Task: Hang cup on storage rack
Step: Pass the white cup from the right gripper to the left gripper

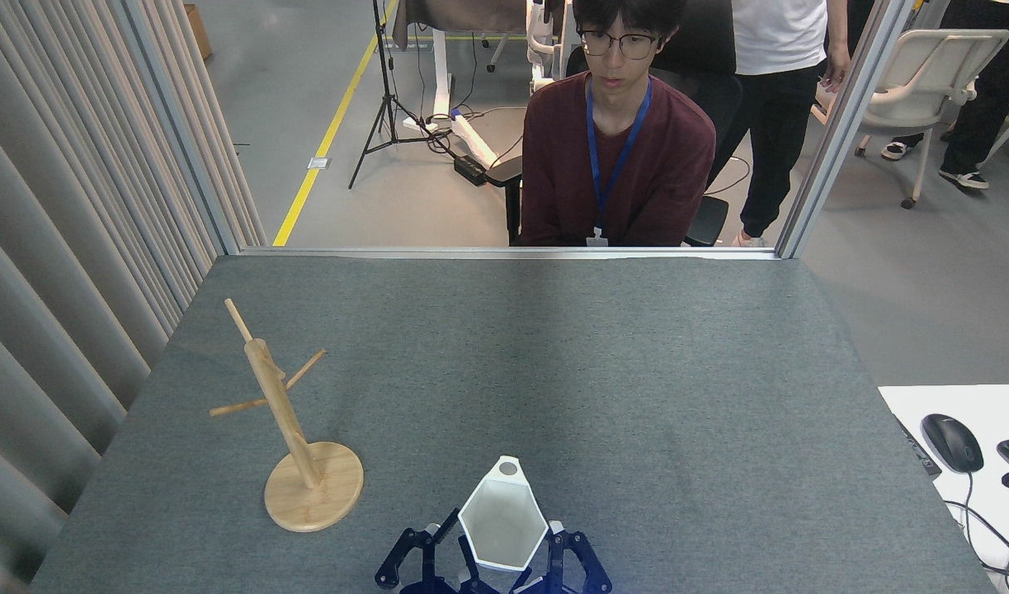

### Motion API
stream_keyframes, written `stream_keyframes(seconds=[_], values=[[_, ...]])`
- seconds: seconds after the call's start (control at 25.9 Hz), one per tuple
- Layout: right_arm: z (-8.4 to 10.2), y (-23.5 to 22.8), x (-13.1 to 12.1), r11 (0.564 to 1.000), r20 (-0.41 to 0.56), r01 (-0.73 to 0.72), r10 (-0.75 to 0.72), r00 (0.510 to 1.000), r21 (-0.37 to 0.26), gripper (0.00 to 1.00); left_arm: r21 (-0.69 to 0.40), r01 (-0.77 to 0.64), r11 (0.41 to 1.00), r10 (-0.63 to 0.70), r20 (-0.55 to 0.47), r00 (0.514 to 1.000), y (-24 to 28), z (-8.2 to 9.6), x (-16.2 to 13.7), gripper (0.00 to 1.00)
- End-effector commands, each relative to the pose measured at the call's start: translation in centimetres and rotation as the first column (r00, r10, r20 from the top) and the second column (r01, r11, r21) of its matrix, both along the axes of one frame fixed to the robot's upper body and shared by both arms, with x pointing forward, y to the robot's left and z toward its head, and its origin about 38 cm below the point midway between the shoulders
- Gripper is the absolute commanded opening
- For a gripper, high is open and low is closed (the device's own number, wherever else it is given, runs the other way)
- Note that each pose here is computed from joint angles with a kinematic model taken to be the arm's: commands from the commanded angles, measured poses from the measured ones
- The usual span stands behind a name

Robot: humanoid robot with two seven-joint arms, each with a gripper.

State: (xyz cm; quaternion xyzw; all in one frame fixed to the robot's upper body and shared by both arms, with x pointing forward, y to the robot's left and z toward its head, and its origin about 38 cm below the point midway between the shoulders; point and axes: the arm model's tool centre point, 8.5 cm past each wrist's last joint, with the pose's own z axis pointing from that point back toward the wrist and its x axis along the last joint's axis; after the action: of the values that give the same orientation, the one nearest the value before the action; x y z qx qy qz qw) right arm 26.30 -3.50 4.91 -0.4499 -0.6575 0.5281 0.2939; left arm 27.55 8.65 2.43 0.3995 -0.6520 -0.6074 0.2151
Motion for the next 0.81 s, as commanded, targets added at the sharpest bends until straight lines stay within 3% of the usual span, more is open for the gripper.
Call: stream_keyframes(seconds=[0.0, 0.31, 0.39, 0.58, 0.66, 0.7, 0.73, 0.77], values=[[0.0, 0.2, -0.2, 1.0, 0.002, -0.006, 0.006, 1.0, -0.003, 0.37, -0.003, -0.007, 1.0, 0.007, 0.007, 1.0, 0.1, 0.2, 0.2, 0.99], [0.2, 1.6, -0.9, 0.999, 0.018, -0.047, 0.047, 0.999, -0.024, 0.37, -0.009, -0.01, 1.0, 0.01, 0.022, 1.0, 0.0, 0.6, 0.6, 0.99], [0.1, 1.5, -0.9, 0.999, 0.018, -0.046, 0.046, 0.999, -0.026, 0.37, -0.008, -0.01, 1.0, 0.01, 0.025, 1.0, 0.0, 0.7, 0.6, 0.87], [0.2, 1.5, -0.9, 0.999, 0.02, -0.046, 0.046, 0.999, -0.024, 0.37, -0.004, -0.008, 1.0, 0.008, 0.039, 0.999, 0.1, 1.0, 0.9, 0.45], [0.1, 1.5, -0.9, 0.999, 0.02, -0.047, 0.048, 0.999, -0.025, 0.37, -0.002, -0.007, 1.0, 0.007, 0.045, 0.999, 0.2, 1.2, 1.1, 0.44], [0.2, 1.5, -0.9, 0.999, 0.02, -0.046, 0.046, 0.999, -0.024, 0.41, -0.002, -0.007, 1.0, 0.007, 0.045, 0.999, 0.2, 1.2, 1.1, 0.44], [0.2, 1.5, -0.9, 0.999, 0.019, -0.045, 0.046, 0.999, -0.022, 0.53, -0.001, -0.007, 1.0, 0.007, 0.045, 0.999, 0.2, 1.1, 1.1, 0.44], [0.2, 1.5, -0.8, 0.999, 0.018, -0.044, 0.044, 0.999, -0.021, 0.79, -0.001, -0.007, 1.0, 0.007, 0.046, 0.999, 0.2, 1.2, 1.2, 0.44]])
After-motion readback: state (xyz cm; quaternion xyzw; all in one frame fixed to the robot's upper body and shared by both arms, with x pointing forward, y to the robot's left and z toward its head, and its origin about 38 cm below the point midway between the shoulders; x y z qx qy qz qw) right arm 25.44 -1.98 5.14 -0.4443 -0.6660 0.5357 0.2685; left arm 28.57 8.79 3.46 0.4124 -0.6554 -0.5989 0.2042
